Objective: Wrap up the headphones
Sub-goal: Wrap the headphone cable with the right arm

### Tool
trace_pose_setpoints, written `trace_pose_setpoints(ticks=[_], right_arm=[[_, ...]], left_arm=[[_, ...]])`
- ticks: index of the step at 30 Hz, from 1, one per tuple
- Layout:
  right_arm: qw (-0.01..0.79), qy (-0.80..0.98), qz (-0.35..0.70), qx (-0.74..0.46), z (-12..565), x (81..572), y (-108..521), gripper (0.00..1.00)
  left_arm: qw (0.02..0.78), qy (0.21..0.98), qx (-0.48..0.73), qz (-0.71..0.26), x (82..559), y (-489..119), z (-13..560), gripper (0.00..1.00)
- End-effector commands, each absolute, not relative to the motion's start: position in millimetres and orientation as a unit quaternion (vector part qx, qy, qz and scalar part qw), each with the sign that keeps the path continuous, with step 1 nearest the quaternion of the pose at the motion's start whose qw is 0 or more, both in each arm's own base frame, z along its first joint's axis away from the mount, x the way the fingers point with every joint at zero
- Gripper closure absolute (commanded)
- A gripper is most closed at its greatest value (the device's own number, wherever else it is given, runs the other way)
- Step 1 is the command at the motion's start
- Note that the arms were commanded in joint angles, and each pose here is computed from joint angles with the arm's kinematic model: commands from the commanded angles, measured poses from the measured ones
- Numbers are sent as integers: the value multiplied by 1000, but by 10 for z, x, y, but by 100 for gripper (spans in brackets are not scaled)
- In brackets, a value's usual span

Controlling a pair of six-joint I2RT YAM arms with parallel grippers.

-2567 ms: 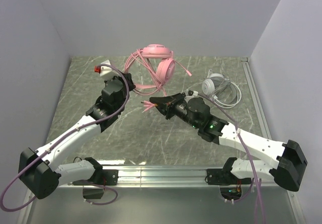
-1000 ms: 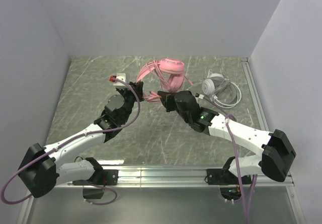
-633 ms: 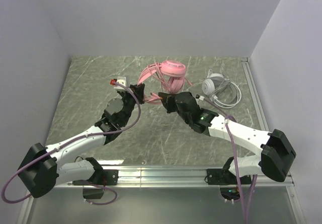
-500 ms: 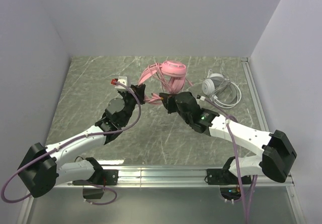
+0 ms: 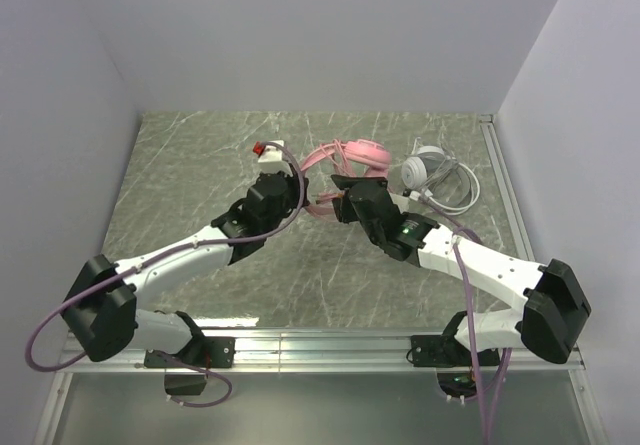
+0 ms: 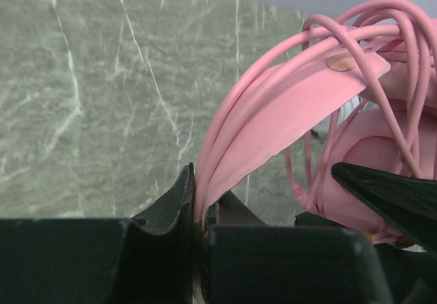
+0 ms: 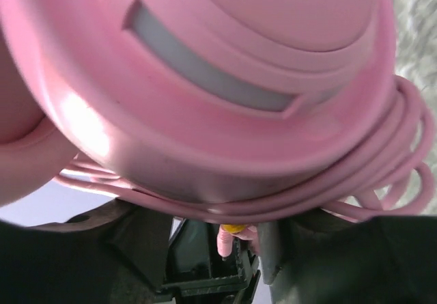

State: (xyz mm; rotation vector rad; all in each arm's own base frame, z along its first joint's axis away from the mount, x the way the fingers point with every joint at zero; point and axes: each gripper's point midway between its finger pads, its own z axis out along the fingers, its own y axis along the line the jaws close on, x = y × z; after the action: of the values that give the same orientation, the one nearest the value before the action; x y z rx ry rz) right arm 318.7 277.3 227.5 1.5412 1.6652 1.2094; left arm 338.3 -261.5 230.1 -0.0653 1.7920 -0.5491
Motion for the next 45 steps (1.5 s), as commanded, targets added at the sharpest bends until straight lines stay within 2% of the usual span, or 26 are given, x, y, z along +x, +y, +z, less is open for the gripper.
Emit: trace_pose_setpoints(ticks=[1,15,18,19,20,23,27,32,33,37,40,45], right_arm=[[196,423,511,723,2636,3346,2475,43],[201,483,447,726,2426,3135,2431,41],[195,492,436,727,2353,3143,2487,36],[188,494,434,729,2331,3143,2512,26],[185,506,431,724,2301,3136,2560,21],[180,529,415,718,2271,3122,2633,16],[178,539,409,714,2291,3107,2656,17],[187,553,407,703,2393,3089,2647,24],[190,554,405,702,2396,3090,2638,29],[193,559,399,701,2386,3087,2637,63],[189,563,399,699,2372,3083,2662,77],[207,562,377,707,2393,3113,2599,78]], left_arm=[[581,735,-55,-344,3348,-2947,2783,100],[461,810,-90,-352,3654,-3049,2263,100],[463,808,-88,-353,3659,-3056,2264,100],[462,809,-91,-352,3657,-3045,2246,100],[462,810,-91,-350,3659,-3042,2235,100],[465,810,-91,-346,3674,-3031,2242,100],[467,809,-92,-344,3670,-3017,2237,100],[461,816,-94,-335,3681,-3012,2214,100],[461,817,-93,-333,3682,-3008,2199,100],[467,814,-91,-334,3681,-2997,2216,100],[472,813,-91,-328,3698,-2970,2216,100],[479,809,-90,-329,3676,-2958,2224,100]])
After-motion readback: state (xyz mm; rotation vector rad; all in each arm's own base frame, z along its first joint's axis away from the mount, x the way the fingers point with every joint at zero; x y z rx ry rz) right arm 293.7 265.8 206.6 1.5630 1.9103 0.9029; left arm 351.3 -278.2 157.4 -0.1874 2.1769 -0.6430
